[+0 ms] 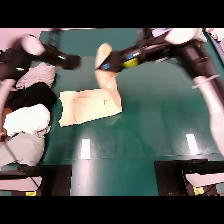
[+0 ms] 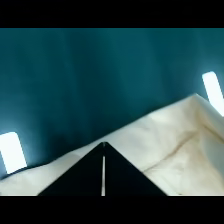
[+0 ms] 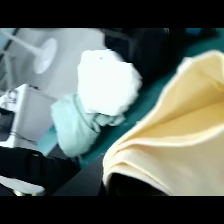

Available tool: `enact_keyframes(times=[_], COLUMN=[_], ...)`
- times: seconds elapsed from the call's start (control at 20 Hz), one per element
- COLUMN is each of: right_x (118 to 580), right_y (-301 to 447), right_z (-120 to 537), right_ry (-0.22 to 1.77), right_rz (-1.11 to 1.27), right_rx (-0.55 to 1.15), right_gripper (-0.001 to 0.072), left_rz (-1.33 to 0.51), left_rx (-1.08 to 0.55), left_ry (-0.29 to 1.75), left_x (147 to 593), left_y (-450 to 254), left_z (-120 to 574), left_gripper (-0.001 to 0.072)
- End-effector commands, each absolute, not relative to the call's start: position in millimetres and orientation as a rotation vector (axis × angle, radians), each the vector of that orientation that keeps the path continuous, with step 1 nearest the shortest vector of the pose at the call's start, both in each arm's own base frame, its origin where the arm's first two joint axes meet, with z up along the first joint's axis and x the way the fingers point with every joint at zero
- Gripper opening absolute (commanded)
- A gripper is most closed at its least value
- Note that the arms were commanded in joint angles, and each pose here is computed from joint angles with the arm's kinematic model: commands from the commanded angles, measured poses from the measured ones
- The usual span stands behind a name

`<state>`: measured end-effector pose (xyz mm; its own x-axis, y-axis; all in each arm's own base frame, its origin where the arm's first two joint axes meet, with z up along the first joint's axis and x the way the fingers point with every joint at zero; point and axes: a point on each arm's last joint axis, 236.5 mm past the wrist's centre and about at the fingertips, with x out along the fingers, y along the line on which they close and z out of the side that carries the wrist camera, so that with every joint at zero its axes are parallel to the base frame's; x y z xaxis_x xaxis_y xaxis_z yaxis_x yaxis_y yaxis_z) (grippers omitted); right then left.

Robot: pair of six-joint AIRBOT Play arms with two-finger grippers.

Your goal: Fold the shirts.

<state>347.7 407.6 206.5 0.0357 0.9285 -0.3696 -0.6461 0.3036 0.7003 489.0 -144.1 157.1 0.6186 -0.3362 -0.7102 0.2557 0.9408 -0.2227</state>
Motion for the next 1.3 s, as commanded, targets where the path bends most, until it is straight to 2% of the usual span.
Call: enact_keyframes(times=[0.0, 0.1, 0.2, 0.35, 0.5, 0.55, 0.6, 0.65, 0.8, 0.95, 1.1, 1.15, 1.25], right_x=[328.3, 330.2, 349.1, 386.0, 415.3, 419.5, 421.8, 420.9, 410.2, 403.5, 401.3, 403.7, 410.4], right_y=[505.2, 520.5, 496.5, 412.5, 299.6, 271.6, 251.0, 239.1, 244.6, 287.4, 330.9, 347.0, 373.9], right_z=[170.1, 165.7, 156.0, 101.5, 47.1, 33.0, 19.5, 5.5, -36.1, -60.7, -74.2, -73.2, -70.8], right_ry=[0.87, 0.867, 0.869, 1.006, 1.161, 1.192, 1.23, 1.268, 1.375, 1.425, 1.449, 1.442, 1.405], right_rz=[1.34, 1.373, 1.344, 1.136, 0.846, 0.783, 0.725, 0.694, 0.675, 0.724, 0.79, 0.82, 0.859], right_rx=[0.443, 0.425, 0.321, 0.175, 0.211, 0.253, 0.326, 0.398, 0.525, 0.637, 0.638, 0.638, 0.61], right_gripper=[0.0291, 0.0305, 0.0304, 0.0303, 0.0311, 0.0411, 0.059, 0.0606, 0.0605, 0.0597, 0.0588, 0.0532, 0.0291], left_rz=[-0.167, -0.142, -0.156, -0.229, -0.304, -0.322, -0.338, -0.355, -0.391, -0.4, -0.401, -0.406, -0.425], left_rx=[-0.068, -0.073, -0.068, -0.033, 0.003, 0.009, 0.014, 0.021, 0.034, 0.034, 0.035, 0.031, 0.012], left_ry=[0.702, 0.678, 0.693, 0.697, 0.685, 0.685, 0.684, 0.689, 0.695, 0.702, 0.71, 0.718, 0.728], left_x=[464.8, 454.1, 448.3, 447.1, 447.0, 447.4, 447.4, 447.4, 446.4, 446.3, 445.0, 443.3, 440.1], left_y=[-54.3, -41.1, -46.6, -80.4, -114.7, -123.9, -132.2, -140.8, -159.1, -163.4, -163.6, -164.5, -169.5], left_z=[230.7, 245.9, 245.3, 241.9, 240.3, 238.5, 237.1, 233.8, 228.5, 225.5, 224.2, 222.9, 222.4], left_gripper=[0.0023, 0.0023, 0.0022, 0.0023, 0.0023, 0.0023, 0.0023, 0.0023, 0.0023, 0.0024, 0.0024, 0.0024, 0.0024])
